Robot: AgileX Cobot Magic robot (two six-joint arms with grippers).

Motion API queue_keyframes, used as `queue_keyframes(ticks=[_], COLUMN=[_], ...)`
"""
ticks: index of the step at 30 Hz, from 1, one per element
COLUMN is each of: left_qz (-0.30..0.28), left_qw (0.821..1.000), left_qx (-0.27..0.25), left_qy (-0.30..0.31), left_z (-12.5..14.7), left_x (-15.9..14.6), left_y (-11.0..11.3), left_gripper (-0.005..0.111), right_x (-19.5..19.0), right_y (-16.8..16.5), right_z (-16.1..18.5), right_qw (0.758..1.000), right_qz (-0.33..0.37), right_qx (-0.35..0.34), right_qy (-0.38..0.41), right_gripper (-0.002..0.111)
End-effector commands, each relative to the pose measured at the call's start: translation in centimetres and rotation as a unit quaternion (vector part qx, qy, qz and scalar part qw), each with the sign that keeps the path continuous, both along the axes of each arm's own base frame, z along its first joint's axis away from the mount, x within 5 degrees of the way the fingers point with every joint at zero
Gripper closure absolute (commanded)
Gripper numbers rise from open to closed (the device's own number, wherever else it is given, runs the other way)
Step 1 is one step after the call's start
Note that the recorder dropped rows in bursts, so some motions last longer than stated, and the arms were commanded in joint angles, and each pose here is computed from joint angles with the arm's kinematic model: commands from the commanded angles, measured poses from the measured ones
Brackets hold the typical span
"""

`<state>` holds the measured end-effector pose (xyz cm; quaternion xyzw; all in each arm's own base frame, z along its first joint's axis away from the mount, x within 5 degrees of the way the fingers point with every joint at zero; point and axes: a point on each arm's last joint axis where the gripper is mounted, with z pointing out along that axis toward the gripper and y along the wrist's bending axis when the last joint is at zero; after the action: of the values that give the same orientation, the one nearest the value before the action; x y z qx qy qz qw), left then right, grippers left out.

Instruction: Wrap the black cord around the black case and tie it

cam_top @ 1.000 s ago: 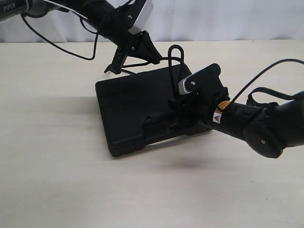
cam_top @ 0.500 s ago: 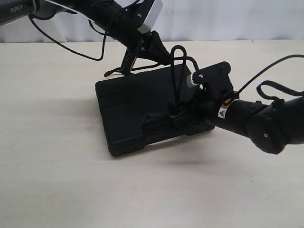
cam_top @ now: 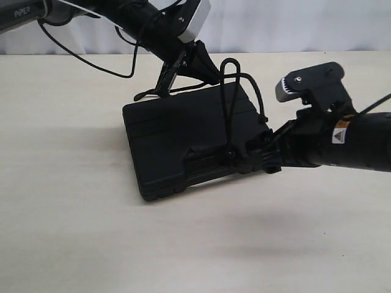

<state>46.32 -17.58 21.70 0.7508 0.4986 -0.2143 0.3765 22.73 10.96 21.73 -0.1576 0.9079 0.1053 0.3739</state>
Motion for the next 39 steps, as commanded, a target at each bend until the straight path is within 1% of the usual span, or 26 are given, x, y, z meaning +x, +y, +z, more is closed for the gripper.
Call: queue_keyframes(ticks=[1,3,4,6,8,10,12,13,15,17,21,23,28,31,39], left_qz=[-0.001,-0.001,-0.001,-0.001,-0.001,-0.001,-0.001,-0.001,-0.001,-0.001,-0.001,-0.001,-0.001,-0.001,-0.001], left_qw=[1.000,1.000,1.000,1.000,1.000,1.000,1.000,1.000,1.000,1.000,1.000,1.000,1.000,1.000,1.000], left_qx=[-0.002,-0.002,-0.002,-0.002,-0.002,-0.002,-0.002,-0.002,-0.002,-0.002,-0.002,-0.002,-0.002,-0.002,-0.002], left_qy=[0.004,0.004,0.004,0.004,0.004,0.004,0.004,0.004,0.004,0.004,0.004,0.004,0.004,0.004,0.004], left_z=[0.3,0.3,0.3,0.3,0.3,0.3,0.3,0.3,0.3,0.3,0.3,0.3,0.3,0.3,0.3], left_x=[-0.2,-0.2,-0.2,-0.2,-0.2,-0.2,-0.2,-0.2,-0.2,-0.2,-0.2,-0.2,-0.2,-0.2,-0.2], left_y=[-0.2,-0.2,-0.2,-0.2,-0.2,-0.2,-0.2,-0.2,-0.2,-0.2,-0.2,-0.2,-0.2,-0.2,-0.2], left_gripper=[0.107,0.107,0.107,0.107,0.107,0.107,0.107,0.107,0.107,0.107,0.107,0.107,0.107,0.107,0.107], right_x=[-1.8,-2.4,-2.5,-2.4,-1.8,-0.6,0.7,1.5,2.9,4.5,6.9,7.6,7.6,7.7,8.8], right_y=[-0.7,-0.9,-1.0,-0.9,-0.6,0.1,0.8,1.2,1.7,1.6,0.5,0.1,0.7,1.2,1.5], right_z=[2.5,4.6,5.7,7.6,9.0,10.0,10.2,10.4,9.8,9.1,8.1,7.9,7.8,8.0,6.6], right_qw=[0.999,0.995,0.992,0.989,0.993,0.996,0.999,0.999,0.999,0.996,0.993,0.993,0.993,0.994,0.994], right_qz=[-0.012,-0.012,-0.015,-0.015,-0.002,0.012,0.022,0.032,0.040,0.035,0.003,0.000,0.056,0.068,0.059], right_qx=[0.039,0.066,0.082,0.094,0.072,0.046,0.022,0.006,-0.024,-0.053,-0.061,-0.054,-0.031,-0.009,-0.005], right_qy=[-0.026,-0.077,-0.098,-0.111,-0.095,-0.071,-0.039,-0.023,0.015,0.056,0.097,0.101,0.098,0.086,0.090], right_gripper=[0.032,0.032,0.034,0.043,0.053,0.061,0.064,0.065,0.065,0.065,0.065,0.065,0.065,0.065,0.066])
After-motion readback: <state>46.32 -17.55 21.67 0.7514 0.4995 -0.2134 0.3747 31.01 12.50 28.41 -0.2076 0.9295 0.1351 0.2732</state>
